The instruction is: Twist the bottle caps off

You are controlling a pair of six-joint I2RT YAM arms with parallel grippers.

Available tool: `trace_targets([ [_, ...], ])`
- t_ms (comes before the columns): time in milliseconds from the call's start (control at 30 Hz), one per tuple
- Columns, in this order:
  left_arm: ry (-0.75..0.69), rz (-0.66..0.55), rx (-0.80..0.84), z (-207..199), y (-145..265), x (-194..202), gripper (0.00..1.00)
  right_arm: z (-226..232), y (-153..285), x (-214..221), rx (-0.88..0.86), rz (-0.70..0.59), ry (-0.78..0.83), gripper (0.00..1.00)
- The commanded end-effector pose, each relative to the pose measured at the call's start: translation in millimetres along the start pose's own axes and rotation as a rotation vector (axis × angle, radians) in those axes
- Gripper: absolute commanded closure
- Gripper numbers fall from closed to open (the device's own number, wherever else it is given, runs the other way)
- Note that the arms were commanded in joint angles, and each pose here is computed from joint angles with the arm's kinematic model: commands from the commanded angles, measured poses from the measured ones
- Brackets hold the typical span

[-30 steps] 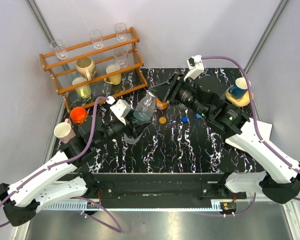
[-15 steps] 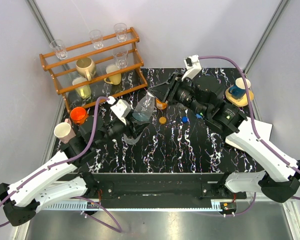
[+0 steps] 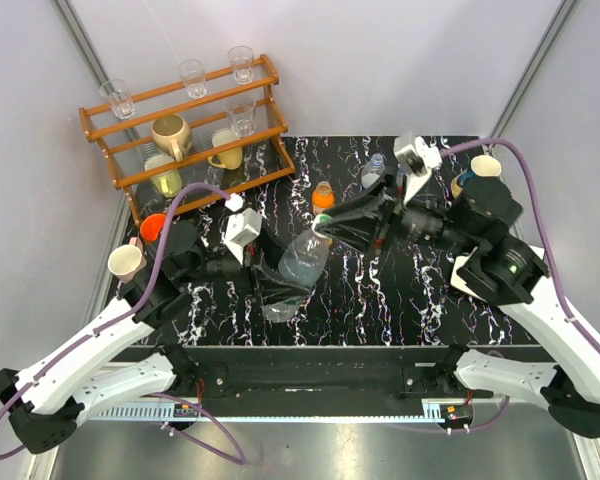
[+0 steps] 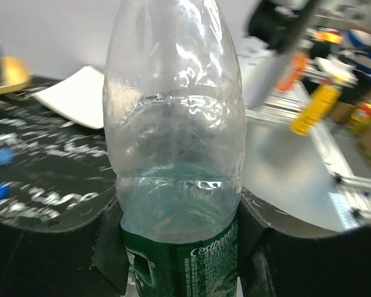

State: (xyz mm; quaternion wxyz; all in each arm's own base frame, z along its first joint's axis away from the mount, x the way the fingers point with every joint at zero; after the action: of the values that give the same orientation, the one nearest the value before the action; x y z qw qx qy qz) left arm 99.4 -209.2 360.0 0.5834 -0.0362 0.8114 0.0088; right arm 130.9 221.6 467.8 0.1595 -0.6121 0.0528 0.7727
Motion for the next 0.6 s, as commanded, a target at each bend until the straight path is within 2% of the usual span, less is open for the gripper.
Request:
trace_targets([
  [0, -0.063, -0.030, 0.419, -47.5, 4.8, -31.0, 0.55, 26.8, 10.5, 26.4, -0.391, 0.122, 0.112, 1.00],
  [333, -0.025, -0.031, 0.565, -64.3, 12.5, -36.5, 0.57, 55.7, 43.3, 32.5, -0.806, 0.161, 0.225, 1.00],
  [567, -0.022, -0.023, 0.597, -66.9, 15.9, -31.3, 0.57, 53.9, 48.3, 43.3, -0.878, 0.222, 0.235, 1.00],
])
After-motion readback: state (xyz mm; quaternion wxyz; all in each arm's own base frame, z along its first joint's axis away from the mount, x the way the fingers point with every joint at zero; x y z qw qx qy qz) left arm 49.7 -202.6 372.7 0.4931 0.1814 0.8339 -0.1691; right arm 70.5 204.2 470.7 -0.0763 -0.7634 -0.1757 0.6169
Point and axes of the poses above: each gripper's point midway between its finger pads, its own y axis back along the fingers, its own z axis along the line the jaws close on, x = y × z, the point moved 8 cm from there along y, back along the fingers, and after that the axes turned 5 degrees about y, right-handed, at the moved point
